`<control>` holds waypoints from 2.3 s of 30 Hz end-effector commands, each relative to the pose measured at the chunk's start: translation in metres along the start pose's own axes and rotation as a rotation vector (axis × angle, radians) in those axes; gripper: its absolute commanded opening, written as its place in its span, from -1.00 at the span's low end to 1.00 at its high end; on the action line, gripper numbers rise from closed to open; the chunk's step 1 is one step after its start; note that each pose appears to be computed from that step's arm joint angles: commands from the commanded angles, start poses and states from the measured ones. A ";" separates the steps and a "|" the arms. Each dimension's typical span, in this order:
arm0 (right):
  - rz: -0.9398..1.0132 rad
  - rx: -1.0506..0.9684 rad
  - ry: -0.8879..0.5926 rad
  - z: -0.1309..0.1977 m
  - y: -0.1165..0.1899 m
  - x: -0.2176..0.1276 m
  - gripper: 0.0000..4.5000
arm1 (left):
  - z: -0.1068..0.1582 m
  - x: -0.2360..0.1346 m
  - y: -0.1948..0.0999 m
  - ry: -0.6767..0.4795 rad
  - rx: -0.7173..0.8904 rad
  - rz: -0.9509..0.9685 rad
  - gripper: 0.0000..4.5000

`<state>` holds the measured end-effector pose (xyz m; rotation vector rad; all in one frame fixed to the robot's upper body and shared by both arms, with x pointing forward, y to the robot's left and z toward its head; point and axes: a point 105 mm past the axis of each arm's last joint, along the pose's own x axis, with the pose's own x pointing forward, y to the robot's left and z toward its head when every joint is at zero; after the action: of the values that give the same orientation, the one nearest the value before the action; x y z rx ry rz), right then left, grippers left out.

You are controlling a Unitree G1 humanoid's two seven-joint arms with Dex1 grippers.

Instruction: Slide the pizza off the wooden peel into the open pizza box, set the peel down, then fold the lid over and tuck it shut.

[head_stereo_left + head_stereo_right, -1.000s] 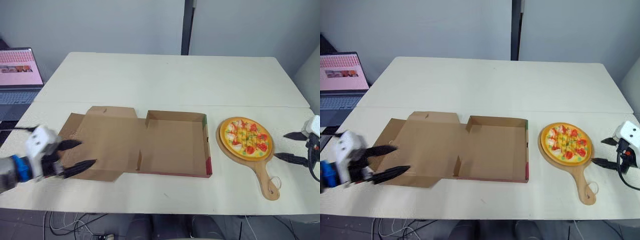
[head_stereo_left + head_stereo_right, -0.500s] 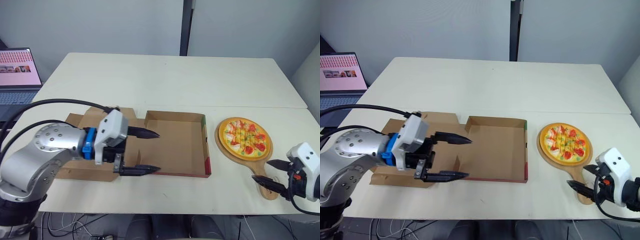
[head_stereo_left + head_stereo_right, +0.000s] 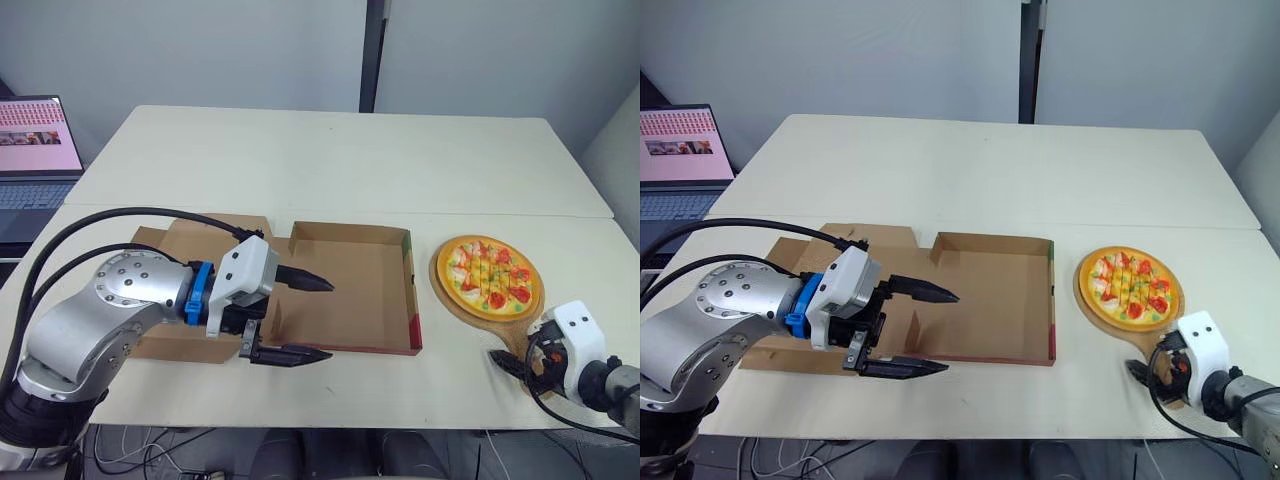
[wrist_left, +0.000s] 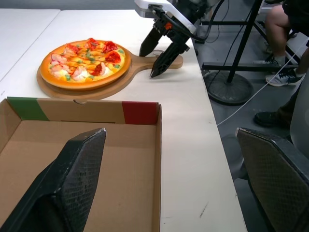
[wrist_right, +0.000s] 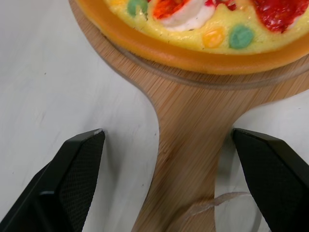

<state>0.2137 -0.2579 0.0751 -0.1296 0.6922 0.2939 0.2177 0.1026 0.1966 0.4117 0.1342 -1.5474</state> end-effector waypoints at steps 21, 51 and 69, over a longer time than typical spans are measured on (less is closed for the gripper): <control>-0.045 -0.005 -0.284 0.058 -0.035 -0.008 -0.32 | 0.015 -0.022 0.011 -0.139 0.052 0.151 1.00; 0.302 -0.870 -0.351 0.180 0.012 0.000 -0.32 | -0.022 -0.071 0.016 0.036 -0.023 0.449 1.00; 0.190 -1.090 -0.419 0.210 0.008 0.008 -0.32 | -0.022 -0.068 0.015 0.029 -0.026 0.448 1.00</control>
<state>0.3419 -0.2060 0.1998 -0.9778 0.1761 0.8858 0.2360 0.1779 0.1948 0.3826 0.1181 -1.0873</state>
